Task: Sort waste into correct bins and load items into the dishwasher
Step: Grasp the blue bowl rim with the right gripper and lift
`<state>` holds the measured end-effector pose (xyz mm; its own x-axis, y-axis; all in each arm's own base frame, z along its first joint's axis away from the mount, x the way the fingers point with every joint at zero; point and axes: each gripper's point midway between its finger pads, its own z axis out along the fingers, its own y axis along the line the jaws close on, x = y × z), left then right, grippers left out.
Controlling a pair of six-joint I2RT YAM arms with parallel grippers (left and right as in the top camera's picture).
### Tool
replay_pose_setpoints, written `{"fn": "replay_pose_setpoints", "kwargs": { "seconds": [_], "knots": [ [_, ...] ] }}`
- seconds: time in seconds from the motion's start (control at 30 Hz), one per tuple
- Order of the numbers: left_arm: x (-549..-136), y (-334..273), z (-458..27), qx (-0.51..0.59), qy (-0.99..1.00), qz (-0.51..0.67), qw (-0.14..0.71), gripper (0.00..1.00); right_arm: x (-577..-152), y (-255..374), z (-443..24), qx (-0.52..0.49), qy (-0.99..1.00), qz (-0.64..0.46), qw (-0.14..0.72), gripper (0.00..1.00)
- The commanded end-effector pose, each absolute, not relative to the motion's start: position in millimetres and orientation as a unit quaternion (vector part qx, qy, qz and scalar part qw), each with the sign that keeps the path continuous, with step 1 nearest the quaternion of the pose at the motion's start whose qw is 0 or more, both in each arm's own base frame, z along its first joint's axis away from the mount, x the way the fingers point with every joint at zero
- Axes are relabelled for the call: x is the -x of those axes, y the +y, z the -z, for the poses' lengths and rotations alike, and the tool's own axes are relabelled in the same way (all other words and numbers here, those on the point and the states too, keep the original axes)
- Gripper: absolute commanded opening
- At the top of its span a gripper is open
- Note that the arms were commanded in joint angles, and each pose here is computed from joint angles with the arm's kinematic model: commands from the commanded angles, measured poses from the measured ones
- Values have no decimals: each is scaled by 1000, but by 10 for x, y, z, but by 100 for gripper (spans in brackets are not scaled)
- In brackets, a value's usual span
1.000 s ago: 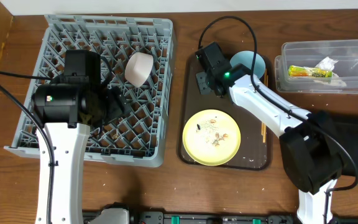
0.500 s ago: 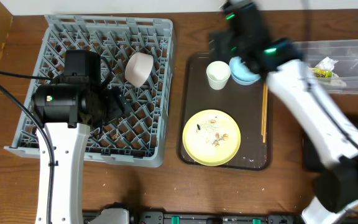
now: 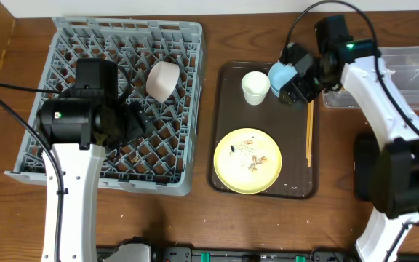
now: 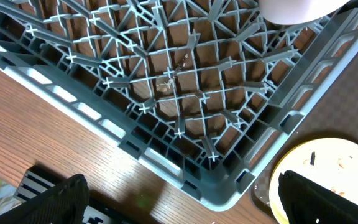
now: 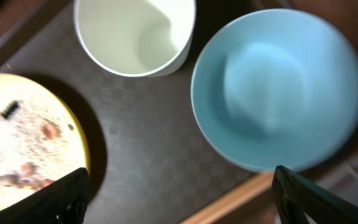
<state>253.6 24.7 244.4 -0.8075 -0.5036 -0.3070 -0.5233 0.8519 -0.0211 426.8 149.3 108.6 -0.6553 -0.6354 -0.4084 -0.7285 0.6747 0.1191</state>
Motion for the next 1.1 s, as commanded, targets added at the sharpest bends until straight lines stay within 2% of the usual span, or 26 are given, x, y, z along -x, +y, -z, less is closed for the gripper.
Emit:
{"fn": "replay_pose_setpoints", "kwargs": {
  "seconds": [0.0, 0.17, 0.37, 0.5, 0.6, 0.77, 0.93, 0.97, 1.0, 1.07],
  "knots": [
    [-2527, 283, -2440, 267, 951, -41, 151, 98, -4287, 1561, -830, 445, 867, -152, 164, 92],
    [-2528, 283, -2439, 267, 951, -41, 151, 98, -4374, 1586, -570, 451, 865, -153, 159, 89],
    [-2528, 282, -2440, 267, 951, -40, 151, 98, -4353, 1563, -404, 449, 869, -153, 140, 72],
    [-2528, 283, -2440, 267, 951, -41, 151, 98, -4334, 1556, -289, 447, 871, -154, 131, 69],
    [-2528, 283, -2440, 267, 951, -41, 151, 98, -4305, 1550, -194, 444, 874, -158, 119, 58],
    [-2527, 283, -2440, 267, 951, -41, 151, 98, -4287, 1545, -180, 437, 878, -159, 113, 58],
    [-2528, 283, -2440, 267, 951, -41, 151, 98, -4303, 1530, -172, 429, 882, -154, 114, 51],
    [-2528, 282, -2439, 267, 951, -40, 151, 98, -4321, 1528, -172, 424, 885, -153, 115, 42],
    [-2527, 283, -2440, 267, 951, -41, 151, 98, -4340, 1524, -173, 416, 889, -151, 117, 30],
    [-2528, 283, -2440, 267, 951, -41, 151, 98, -4397, 1512, -175, 396, 898, -144, 123, 20]
  ]
}}
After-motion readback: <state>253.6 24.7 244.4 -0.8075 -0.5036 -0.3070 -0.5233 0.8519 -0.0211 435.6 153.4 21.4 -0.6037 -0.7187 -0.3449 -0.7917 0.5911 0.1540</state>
